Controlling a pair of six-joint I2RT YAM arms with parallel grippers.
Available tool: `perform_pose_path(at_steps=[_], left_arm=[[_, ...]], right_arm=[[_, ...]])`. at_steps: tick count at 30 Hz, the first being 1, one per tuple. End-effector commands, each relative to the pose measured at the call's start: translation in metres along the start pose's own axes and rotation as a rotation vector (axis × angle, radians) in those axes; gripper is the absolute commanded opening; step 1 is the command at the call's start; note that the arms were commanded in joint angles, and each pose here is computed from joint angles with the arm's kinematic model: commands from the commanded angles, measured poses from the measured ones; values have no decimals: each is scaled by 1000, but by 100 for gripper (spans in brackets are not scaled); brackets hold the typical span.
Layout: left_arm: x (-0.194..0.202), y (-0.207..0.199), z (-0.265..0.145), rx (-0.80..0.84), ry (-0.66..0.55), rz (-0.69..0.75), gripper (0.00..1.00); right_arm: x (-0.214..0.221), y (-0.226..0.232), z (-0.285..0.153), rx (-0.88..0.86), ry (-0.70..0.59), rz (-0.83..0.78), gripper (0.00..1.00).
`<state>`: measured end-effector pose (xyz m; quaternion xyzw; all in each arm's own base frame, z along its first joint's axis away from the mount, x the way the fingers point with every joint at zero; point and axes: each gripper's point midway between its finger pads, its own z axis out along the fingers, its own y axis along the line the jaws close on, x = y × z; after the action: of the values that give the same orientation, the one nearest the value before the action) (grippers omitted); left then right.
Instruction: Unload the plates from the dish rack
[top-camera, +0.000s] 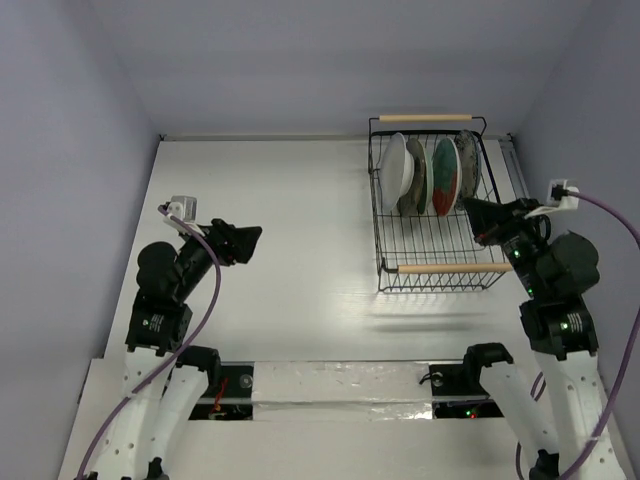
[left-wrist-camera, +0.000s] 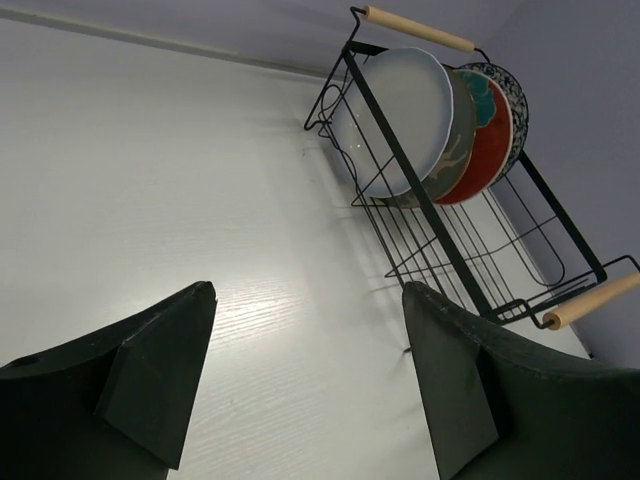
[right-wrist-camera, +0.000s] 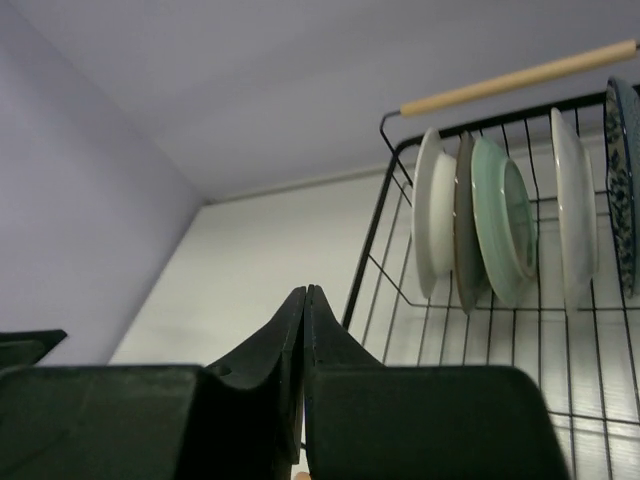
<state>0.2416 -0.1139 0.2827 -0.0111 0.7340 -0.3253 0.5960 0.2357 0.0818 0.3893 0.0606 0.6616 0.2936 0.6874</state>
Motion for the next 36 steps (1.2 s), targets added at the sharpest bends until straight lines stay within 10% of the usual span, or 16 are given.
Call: perform_pose_path(at_steps=[1, 10, 23, 28, 36], left_arm=[[-16, -13, -7, 33, -35, 54, 72], [-2, 0, -7, -14, 3, 50, 0], [6, 14, -6, -72, 6, 27, 14], [3, 11, -10, -64, -11, 30, 36], [5, 5, -11, -40, -7, 31, 49]], right_arm=[[-7, 9, 6, -37, 13, -17, 0], [24, 24, 62, -7, 132, -32, 0], [61, -50, 190, 476, 294, -332, 1], [77, -67, 221, 518, 364, -379, 44], [87, -92, 248, 542, 412, -367, 49]])
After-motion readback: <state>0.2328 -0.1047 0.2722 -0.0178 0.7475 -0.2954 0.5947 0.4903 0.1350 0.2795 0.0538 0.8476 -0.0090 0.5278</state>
